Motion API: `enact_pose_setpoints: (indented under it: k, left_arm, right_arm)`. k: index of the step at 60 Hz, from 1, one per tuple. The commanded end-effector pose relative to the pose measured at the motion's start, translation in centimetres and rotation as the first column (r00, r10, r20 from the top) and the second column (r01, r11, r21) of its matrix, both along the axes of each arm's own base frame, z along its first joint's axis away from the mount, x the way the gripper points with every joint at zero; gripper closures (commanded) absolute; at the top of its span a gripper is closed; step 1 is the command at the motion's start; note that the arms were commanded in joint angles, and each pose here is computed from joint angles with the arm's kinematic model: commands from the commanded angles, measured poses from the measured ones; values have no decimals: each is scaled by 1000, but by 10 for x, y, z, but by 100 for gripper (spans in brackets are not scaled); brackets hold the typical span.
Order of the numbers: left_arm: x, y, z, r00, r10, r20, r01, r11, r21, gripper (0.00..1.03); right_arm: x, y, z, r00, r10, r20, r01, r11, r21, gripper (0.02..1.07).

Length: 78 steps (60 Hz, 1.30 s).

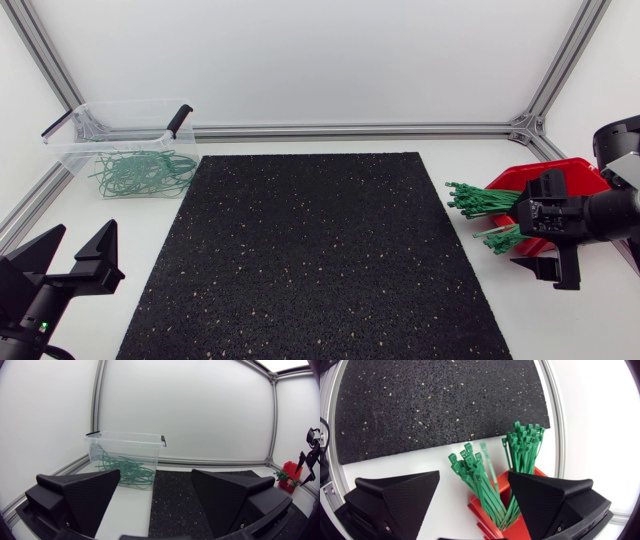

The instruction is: Take a green cable tie from the red box, thread the tail through the head to close it, then place it in the transparent bin on the left.

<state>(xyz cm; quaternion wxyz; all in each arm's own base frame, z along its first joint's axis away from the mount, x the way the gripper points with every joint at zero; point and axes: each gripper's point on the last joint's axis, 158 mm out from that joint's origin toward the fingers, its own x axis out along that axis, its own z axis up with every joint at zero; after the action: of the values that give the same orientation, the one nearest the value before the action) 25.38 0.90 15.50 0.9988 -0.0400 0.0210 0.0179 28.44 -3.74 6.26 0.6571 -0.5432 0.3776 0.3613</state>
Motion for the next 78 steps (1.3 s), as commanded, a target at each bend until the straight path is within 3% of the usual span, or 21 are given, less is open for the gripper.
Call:
enact_pose_setpoints:
  k: [1, 21, 32, 50, 78]
  left_arm:
    - [1, 3, -27, 997, 14, -70, -16, 1000, -21, 4]
    - [1, 3, -27, 997, 14, -70, -16, 1000, -21, 4]
    - [1, 3, -28, 997, 12, -73, -14, 1000, -21, 4]
    - [1, 2, -28, 997, 11, -74, -13, 1000, -21, 4]
    - [1, 1, -28, 997, 5, -74, -6, 1000, -21, 4]
  right_arm:
    - [8, -5, 16, 999, -8, 44, 8, 1000, -3, 7]
    - [-53, -11, -2, 986, 50, -161, -53, 999, -11, 8]
    - [-57, -16, -32, 972, 48, -229, -58, 997, -40, 9]
    - [-18, -12, -55, 982, 41, -184, -54, 996, -67, 9]
    - [26, -8, -26, 999, 20, -32, -22, 998, -64, 9]
